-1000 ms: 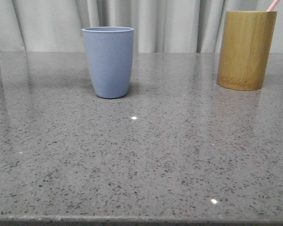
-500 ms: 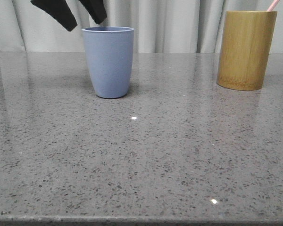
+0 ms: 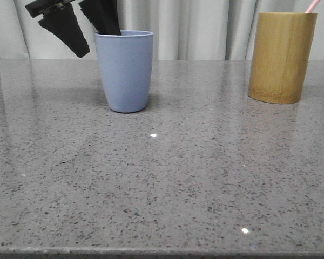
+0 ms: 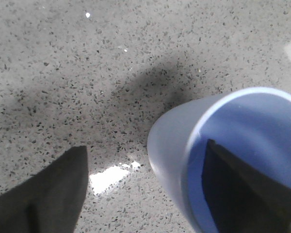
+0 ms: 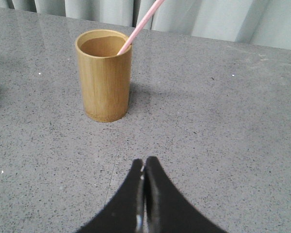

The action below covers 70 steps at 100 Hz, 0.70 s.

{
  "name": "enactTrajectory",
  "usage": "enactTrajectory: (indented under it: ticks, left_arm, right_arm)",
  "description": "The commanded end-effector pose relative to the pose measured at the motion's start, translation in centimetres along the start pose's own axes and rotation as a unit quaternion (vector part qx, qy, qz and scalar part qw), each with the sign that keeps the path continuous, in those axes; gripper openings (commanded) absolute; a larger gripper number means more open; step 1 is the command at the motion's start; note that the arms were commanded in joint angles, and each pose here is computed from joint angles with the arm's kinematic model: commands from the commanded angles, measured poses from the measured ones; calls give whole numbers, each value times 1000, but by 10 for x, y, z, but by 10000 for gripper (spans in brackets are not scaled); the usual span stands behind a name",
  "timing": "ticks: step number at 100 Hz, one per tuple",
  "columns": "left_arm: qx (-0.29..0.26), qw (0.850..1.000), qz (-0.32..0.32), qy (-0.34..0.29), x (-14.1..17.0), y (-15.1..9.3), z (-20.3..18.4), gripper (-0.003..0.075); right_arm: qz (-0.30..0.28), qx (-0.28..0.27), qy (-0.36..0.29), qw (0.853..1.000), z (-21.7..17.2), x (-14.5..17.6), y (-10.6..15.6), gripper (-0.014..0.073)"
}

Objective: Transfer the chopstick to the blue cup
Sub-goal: 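Lower the left gripper onto the blue cup rim and grasp it, then carry the blue cup with the left gripper back toward its starting spot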

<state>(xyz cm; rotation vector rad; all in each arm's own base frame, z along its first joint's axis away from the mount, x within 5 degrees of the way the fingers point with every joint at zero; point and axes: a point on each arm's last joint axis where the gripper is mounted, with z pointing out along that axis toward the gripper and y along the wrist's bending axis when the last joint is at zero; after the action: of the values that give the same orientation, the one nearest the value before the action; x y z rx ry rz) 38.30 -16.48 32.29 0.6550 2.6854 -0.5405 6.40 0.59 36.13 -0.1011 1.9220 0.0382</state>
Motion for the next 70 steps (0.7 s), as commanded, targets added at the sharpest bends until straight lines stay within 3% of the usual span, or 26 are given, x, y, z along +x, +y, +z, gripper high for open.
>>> enactTrajectory:
  ticks: [1,10,26,50,70]
  left_arm:
    - [18,999,7,-43,-3,-17,-30,394]
    - [28,999,6,-44,-4,-20,-30,277]
    - [38,998,5,-47,-5,-23,-31,-22]
    - [26,996,12,-80,-9,-23,-60,-19]
    - [-16,992,-14,-124,-2,-1,-102,-19]
  right_arm:
    - [-5,5,-47,999,-4,-13,-1,-66]
    - [-5,5,-47,999,-4,-13,-1,-66]
    - [-5,5,-49,999,-4,-14,-1,-66]
    - [-5,5,-49,999,-4,-14,-1,-66]
    - [-5,5,-47,999,-4,-13,-1,-66]
